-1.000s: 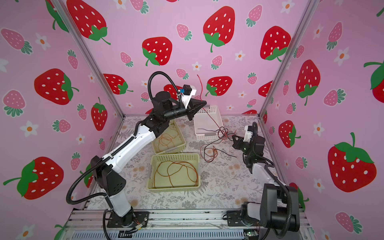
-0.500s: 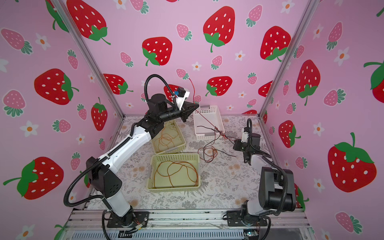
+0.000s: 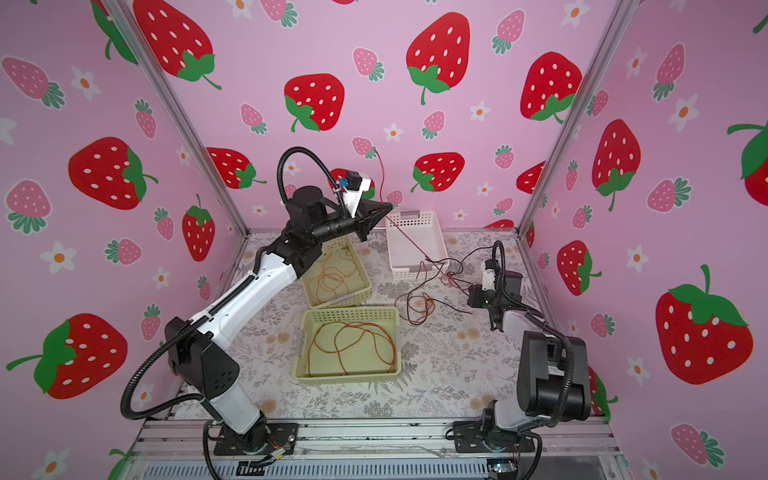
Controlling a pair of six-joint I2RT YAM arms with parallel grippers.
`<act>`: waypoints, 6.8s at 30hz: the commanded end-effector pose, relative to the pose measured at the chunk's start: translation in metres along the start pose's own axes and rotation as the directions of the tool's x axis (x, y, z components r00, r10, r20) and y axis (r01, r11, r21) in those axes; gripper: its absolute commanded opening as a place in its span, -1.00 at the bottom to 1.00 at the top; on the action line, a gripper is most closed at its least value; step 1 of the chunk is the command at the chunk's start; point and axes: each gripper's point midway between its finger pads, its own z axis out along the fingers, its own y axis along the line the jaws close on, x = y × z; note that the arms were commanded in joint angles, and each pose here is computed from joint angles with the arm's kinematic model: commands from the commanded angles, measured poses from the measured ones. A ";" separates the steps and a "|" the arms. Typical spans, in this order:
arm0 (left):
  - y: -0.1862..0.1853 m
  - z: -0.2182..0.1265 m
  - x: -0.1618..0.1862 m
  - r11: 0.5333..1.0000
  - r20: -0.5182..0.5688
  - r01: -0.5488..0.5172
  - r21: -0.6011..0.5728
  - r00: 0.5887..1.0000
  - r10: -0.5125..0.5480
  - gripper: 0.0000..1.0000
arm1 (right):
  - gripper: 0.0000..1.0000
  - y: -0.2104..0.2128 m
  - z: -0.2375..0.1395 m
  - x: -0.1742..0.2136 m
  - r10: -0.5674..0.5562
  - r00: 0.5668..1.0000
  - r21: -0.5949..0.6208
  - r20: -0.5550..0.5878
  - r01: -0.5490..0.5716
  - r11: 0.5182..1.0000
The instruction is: Untangle the cables
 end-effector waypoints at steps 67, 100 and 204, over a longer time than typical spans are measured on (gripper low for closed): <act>-0.062 -0.080 -0.126 0.973 0.200 -0.230 0.012 0.954 0.223 -1.00 | 0.23 0.311 -0.060 -0.082 -0.313 0.801 -0.558 0.510 0.586 0.588; -0.026 -0.115 -0.052 0.973 -0.001 -0.156 -0.171 0.987 0.158 -1.00 | -1.00 0.368 -0.155 -0.062 -0.348 0.727 -0.642 0.592 0.686 0.342; -0.069 -0.083 0.154 0.986 -0.455 -0.125 -0.110 0.888 0.062 0.59 | -1.00 0.079 0.001 -0.085 -0.291 0.955 0.036 0.051 0.290 0.956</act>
